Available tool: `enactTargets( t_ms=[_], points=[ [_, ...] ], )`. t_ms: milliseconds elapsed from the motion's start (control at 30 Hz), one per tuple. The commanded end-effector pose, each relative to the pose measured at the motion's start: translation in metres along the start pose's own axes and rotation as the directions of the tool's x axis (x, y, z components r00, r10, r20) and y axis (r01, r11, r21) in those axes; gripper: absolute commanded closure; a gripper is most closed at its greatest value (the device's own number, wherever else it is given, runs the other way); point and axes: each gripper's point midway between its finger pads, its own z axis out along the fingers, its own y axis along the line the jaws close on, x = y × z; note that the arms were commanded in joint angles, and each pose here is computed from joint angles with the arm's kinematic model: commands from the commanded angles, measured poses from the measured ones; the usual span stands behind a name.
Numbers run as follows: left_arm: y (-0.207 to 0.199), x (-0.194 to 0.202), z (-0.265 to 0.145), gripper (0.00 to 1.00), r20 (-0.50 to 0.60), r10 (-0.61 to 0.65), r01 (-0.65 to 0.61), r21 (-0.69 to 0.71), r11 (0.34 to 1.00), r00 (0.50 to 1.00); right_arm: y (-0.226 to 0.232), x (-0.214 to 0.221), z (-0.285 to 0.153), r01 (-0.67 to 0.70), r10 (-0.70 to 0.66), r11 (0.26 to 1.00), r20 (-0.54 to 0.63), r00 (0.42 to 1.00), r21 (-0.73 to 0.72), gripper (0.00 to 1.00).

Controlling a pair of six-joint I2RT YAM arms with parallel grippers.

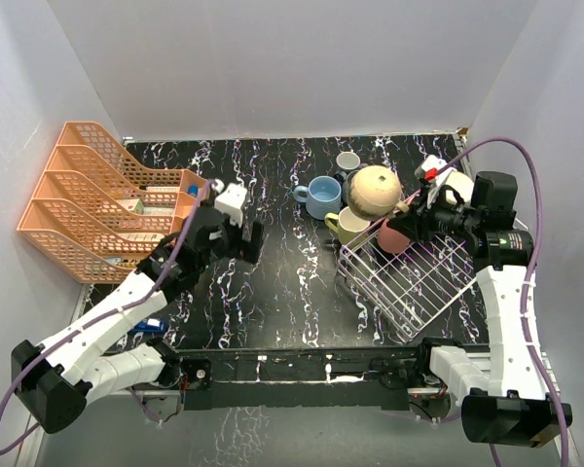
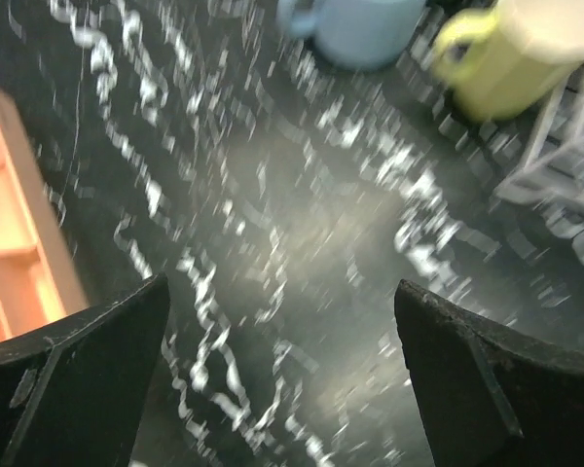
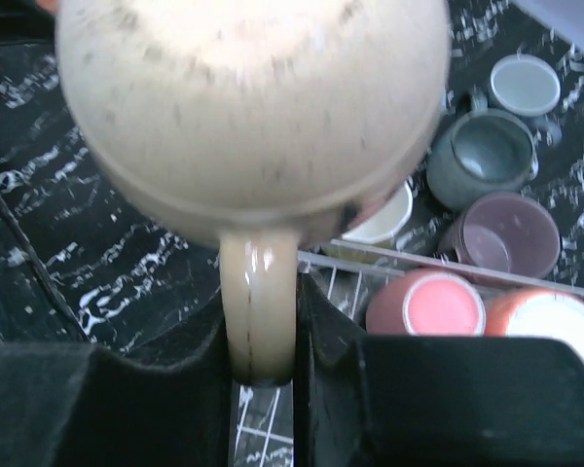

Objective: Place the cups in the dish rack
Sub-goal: Turn the cup upside down in the dish rack.

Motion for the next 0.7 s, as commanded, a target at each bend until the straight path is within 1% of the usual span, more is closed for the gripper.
enactTargets(
  t_ms=[0, 67, 167, 333, 433, 667],
  points=[
    [0.03, 0.051, -0.012, 0.03, -0.083, 0.195, -0.2, -0.062, 0.978, 0.977, -0.014, 0.007, -0.014, 0.12, -0.113, 0.988, -0.077, 0.991, 0.093, 0.92],
    [0.033, 0.058, -0.013, 0.03, -0.068, 0.208, -0.212, -0.064, 0.975, 0.976, -0.015, 0.018, -0.013, 0.112, -0.102, 0.988, -0.1, 0.99, 0.104, 0.92],
    [0.033, 0.053, -0.017, 0.03, -0.041, 0.207, -0.21, -0.065, 0.976, 0.977, -0.015, 0.03, -0.008, 0.077, -0.067, 0.993, -0.108, 0.992, 0.09, 0.92],
    [0.032, 0.054, -0.022, 0.03, -0.019, 0.191, -0.192, -0.059, 0.98, 0.981, -0.034, 0.045, -0.002, 0.025, -0.009, 0.99, -0.119, 0.993, 0.139, 0.92],
    [0.027, 0.057, -0.023, 0.03, -0.01, 0.186, -0.186, -0.025, 0.982, 0.982, -0.038, 0.058, 0.001, 0.018, 0.001, 0.99, -0.132, 0.991, 0.14, 0.92],
    [0.03, 0.059, -0.023, 0.03, -0.021, 0.188, -0.189, -0.04, 0.981, 0.982, -0.034, 0.086, -0.002, 0.025, -0.007, 0.991, -0.144, 0.99, 0.128, 0.92]
  ],
)
